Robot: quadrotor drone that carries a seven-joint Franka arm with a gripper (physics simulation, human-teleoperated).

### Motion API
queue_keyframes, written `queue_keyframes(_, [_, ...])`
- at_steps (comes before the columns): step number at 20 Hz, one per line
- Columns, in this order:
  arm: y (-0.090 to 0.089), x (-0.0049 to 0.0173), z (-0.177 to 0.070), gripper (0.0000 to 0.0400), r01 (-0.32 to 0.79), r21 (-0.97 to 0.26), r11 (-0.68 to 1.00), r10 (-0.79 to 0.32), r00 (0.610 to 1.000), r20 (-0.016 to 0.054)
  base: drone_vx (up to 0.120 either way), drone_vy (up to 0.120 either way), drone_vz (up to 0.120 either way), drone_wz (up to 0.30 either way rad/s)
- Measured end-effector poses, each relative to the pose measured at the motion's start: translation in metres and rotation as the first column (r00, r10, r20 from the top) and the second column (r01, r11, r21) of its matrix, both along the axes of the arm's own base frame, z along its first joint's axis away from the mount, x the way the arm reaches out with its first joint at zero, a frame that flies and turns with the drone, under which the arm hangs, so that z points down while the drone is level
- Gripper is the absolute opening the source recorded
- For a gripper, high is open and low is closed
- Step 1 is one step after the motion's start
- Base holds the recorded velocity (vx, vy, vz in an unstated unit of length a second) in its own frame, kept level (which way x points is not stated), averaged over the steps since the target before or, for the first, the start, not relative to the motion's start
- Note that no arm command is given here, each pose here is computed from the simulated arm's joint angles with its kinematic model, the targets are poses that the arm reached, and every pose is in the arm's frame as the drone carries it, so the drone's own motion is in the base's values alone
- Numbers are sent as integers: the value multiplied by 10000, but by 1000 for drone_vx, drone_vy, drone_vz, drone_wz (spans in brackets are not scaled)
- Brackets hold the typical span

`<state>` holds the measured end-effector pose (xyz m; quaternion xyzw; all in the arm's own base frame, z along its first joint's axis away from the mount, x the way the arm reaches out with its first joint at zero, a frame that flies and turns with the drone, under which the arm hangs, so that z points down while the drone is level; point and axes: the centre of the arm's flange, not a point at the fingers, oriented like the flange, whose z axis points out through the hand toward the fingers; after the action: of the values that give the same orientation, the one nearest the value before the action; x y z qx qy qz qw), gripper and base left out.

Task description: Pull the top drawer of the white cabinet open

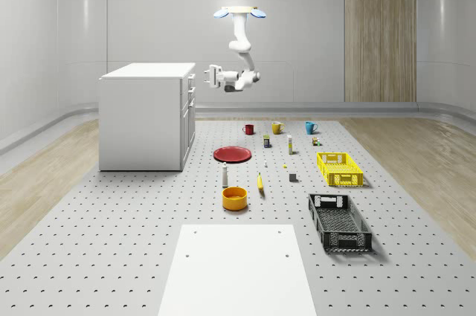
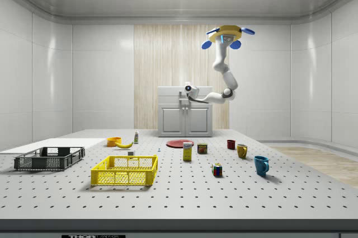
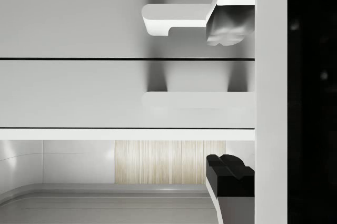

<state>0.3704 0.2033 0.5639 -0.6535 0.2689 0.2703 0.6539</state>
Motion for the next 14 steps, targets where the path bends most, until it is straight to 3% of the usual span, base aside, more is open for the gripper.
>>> queue_keyframes(14, [453,15,3,305,-2,2,10000,2,10000,2,0,0,0,0])
